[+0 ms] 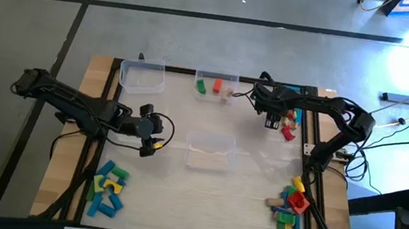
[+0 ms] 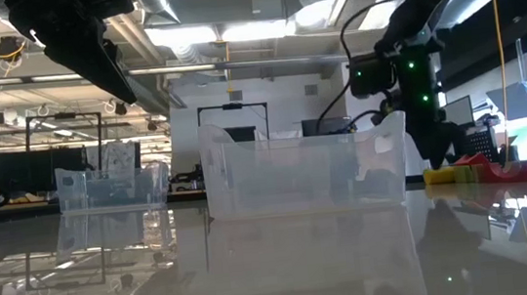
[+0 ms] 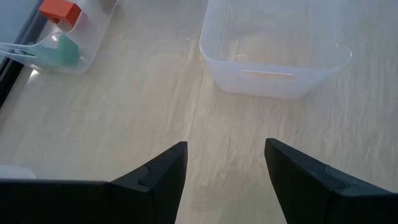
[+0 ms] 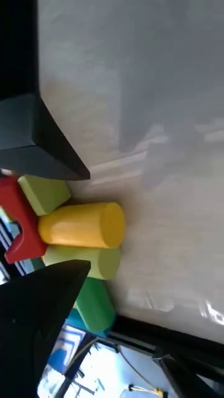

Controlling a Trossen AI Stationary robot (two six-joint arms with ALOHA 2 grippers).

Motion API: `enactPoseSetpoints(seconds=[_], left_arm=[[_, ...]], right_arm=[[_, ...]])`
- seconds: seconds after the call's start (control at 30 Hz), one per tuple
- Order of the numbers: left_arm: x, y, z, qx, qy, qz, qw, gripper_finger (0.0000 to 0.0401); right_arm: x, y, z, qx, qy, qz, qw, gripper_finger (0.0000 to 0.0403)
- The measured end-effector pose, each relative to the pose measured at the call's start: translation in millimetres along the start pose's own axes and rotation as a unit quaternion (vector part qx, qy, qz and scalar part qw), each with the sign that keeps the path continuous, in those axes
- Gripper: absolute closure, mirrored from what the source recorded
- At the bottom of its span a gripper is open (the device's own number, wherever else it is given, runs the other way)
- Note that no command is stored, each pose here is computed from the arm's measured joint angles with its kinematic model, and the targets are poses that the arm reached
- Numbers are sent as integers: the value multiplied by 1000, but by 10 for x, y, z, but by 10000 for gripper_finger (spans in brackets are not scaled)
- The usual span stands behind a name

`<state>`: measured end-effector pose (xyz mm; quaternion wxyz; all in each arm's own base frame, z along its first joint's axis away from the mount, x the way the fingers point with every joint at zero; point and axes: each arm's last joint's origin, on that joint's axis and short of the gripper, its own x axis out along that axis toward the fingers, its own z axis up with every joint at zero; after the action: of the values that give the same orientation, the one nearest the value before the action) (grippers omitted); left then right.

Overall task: Sort blocks by size
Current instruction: Put the yellow cylindrical block into the bottom transparent bin

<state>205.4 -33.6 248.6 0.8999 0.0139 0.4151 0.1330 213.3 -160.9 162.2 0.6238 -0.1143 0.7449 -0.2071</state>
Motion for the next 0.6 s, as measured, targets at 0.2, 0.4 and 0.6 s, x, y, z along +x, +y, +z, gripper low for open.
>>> enactPoseSetpoints(seconds=[0.2,0.4,0.6], left_arm=[[1,1,-2,0,1,0,1000,191],[1,0,-2,0,0,0,1000,191],[1,0,-2,4,0,0,1000,191]], right_arm=[[81,-116,-79,13,15,8,1000,183],[146,-201,-144,38,7,46,998,183],[151,-213,-141,19,1,47,999,183]])
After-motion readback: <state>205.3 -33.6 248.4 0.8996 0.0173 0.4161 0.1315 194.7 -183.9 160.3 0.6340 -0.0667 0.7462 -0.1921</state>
